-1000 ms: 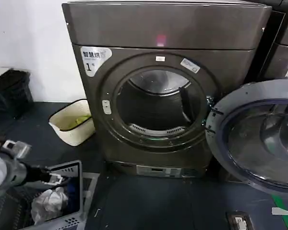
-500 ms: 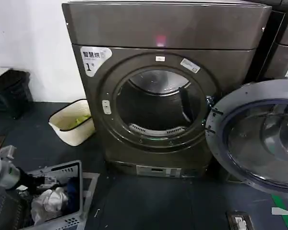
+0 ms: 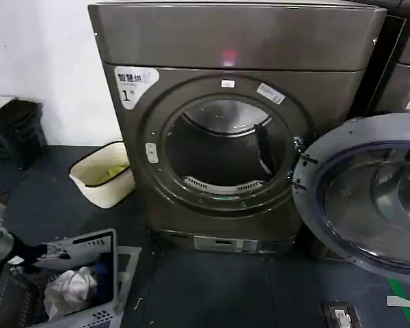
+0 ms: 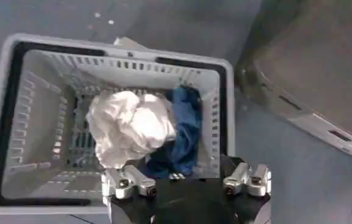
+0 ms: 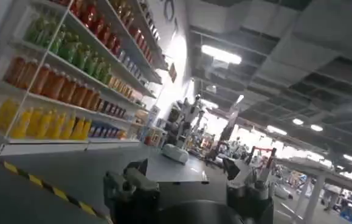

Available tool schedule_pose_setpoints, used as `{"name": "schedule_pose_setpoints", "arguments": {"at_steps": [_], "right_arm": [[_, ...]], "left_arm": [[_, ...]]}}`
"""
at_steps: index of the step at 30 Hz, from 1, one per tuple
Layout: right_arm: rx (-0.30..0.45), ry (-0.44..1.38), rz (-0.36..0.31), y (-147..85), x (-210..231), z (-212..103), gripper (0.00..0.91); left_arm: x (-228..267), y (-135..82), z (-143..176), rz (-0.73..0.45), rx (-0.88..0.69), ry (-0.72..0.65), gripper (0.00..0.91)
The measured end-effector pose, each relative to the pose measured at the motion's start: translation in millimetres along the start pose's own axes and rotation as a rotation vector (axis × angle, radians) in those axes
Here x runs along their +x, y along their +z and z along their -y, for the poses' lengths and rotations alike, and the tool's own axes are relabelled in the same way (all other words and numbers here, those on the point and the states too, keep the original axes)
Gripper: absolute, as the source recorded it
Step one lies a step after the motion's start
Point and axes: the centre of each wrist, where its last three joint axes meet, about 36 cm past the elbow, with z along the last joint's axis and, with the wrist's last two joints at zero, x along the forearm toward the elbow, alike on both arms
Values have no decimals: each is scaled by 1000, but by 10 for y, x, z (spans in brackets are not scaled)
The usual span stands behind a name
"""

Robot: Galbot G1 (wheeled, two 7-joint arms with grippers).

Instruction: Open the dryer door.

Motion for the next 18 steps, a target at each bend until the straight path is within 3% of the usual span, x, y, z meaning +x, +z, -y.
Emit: {"name": "schedule_pose_setpoints", "arguments": {"at_steps": [18], "right_arm": [[-9,16,6,65,-27,45,907]], "left_arm": [[-58,-90,-153,-1,55,-18,907]]}}
